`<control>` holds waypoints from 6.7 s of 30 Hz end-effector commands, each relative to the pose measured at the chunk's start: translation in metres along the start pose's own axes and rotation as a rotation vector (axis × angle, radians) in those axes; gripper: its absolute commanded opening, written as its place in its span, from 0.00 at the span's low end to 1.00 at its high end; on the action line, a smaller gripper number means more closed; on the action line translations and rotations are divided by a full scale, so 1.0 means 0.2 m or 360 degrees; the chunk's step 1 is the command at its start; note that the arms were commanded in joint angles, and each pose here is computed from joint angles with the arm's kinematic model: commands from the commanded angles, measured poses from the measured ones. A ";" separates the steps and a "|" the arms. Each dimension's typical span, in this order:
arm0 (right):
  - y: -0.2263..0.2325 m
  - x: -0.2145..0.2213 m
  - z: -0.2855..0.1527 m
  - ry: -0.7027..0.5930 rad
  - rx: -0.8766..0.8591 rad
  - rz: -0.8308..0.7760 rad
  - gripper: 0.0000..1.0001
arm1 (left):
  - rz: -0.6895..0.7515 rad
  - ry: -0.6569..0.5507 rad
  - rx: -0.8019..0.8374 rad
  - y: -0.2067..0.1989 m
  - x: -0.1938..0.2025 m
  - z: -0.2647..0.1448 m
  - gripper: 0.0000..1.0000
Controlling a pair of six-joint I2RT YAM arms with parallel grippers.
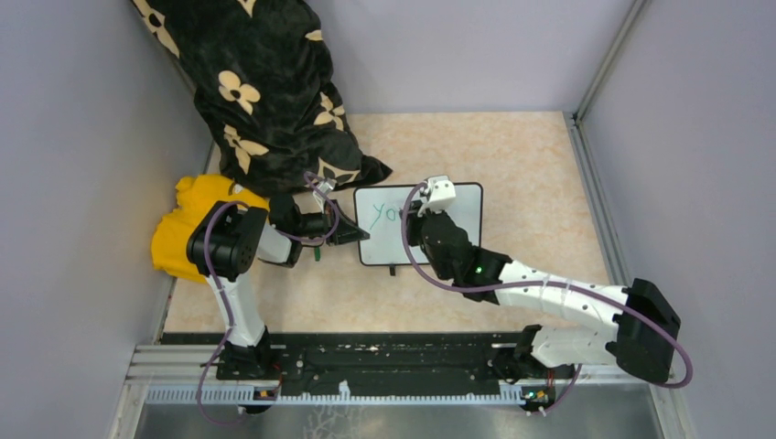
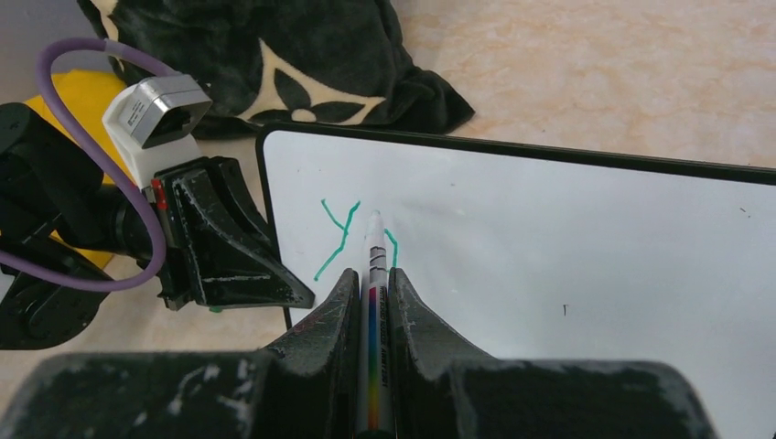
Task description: Write a sentence on the whiteboard
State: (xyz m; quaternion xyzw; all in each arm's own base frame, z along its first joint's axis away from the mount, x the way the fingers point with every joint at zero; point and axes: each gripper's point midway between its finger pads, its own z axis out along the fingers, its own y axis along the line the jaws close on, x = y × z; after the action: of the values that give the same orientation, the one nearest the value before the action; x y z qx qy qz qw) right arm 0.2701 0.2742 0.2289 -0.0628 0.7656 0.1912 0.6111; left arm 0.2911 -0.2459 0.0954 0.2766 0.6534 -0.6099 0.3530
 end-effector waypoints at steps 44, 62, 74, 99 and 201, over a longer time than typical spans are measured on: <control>-0.22 0.18 -0.02 0.0093 0.0191 -0.0007 0.00 | -0.0103 0.0037 -0.0035 0.04 0.06 0.00 0.00; -0.27 0.08 -0.02 0.0021 0.0247 -0.0034 0.00 | -0.0106 0.0054 -0.0025 0.04 0.07 0.01 0.00; -0.24 -0.02 0.02 -0.0035 0.0232 -0.0039 0.00 | -0.0107 0.0063 -0.0022 0.03 0.08 0.01 0.00; -0.18 -0.12 -0.07 -0.0097 0.0033 0.0076 0.00 | -0.0103 0.0064 -0.0024 0.04 0.08 0.01 0.00; -0.46 -0.02 -0.08 -0.0088 0.0347 0.0047 0.00 | -0.0118 0.0087 -0.0027 0.04 0.09 0.02 0.00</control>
State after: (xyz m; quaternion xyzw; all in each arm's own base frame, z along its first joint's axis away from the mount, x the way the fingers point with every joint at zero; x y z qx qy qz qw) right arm 0.2801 0.1743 0.1949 0.0112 0.7791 0.0910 0.6201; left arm 0.2931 -0.2496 0.0917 0.2889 0.6538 -0.6050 0.3508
